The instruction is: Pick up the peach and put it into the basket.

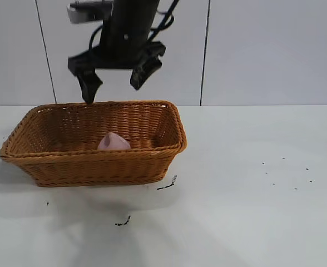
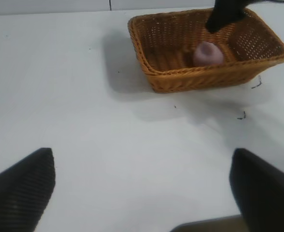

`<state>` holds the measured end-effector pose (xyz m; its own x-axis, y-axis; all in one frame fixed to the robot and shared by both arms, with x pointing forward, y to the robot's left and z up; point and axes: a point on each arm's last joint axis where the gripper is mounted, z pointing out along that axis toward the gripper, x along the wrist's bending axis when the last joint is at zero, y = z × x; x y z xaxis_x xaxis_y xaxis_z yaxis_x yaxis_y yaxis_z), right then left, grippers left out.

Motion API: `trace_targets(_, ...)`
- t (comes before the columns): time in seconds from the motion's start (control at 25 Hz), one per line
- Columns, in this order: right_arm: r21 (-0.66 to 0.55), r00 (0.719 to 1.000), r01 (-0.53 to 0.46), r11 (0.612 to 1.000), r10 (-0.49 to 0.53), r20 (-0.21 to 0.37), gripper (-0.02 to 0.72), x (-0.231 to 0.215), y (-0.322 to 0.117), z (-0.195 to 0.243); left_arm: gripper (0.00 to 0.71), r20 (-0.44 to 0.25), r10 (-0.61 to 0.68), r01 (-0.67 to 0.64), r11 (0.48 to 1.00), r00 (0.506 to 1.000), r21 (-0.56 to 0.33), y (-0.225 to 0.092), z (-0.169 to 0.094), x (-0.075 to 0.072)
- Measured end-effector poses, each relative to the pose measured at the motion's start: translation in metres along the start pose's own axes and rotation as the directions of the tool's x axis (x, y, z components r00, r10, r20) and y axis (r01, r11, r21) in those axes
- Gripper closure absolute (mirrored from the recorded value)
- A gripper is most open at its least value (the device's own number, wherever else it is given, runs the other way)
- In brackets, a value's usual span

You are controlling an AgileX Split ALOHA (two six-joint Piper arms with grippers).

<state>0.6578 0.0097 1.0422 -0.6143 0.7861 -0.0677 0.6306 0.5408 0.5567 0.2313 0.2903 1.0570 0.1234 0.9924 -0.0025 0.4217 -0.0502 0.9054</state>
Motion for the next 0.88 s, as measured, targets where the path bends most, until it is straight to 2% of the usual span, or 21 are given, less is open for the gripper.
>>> trace_targets(0.16, -0.036, 0.998, -0.047, 0.998, 0.048, 0.032, 0.015, -0.029, 0.011, -0.035, 0.016, 0.000, 0.000, 0.000, 1.000, 1.000, 0.000, 0.000, 0.000, 0.000)
trace_targets(0.36, -0.013, 0.983, -0.151, 0.989, 0.151, 0.104, 0.011, -0.092, -0.001, -0.042, 0.016, 0.000, 0.000, 0.000, 1.000, 1.000, 0.000, 0.000, 0.000, 0.000)
trace_targets(0.48, -0.004, 0.956, -0.239, 0.971, 0.236, 0.171, 0.008, -0.147, -0.016, -0.047, 0.016, 0.000, 0.000, 0.000, 1.000, 1.000, 0.000, 0.000, 0.000, 0.000)
trace_targets(0.68, -0.008, 0.885, -0.389, 0.921, 0.376, 0.274, 0.008, -0.233, -0.053, -0.064, 0.016, 0.000, 0.000, 0.000, 1.000, 1.000, 0.000, 0.000, 0.000, 0.000)
trace_targets(0.8, 0.001, 0.849, -0.453, 0.891, 0.432, 0.304, 0.008, -0.264, -0.072, -0.073, 0.016, 0.000, 0.000, 0.000, 1.000, 1.000, 0.000, 0.000, 0.000, 0.000)
trace_targets(0.88, -0.002, 0.835, -0.474, 0.881, 0.450, 0.315, 0.008, -0.274, -0.079, -0.077, 0.016, 0.000, 0.000, 0.000, 1.000, 1.000, 0.000, 0.000, 0.000, 0.000)
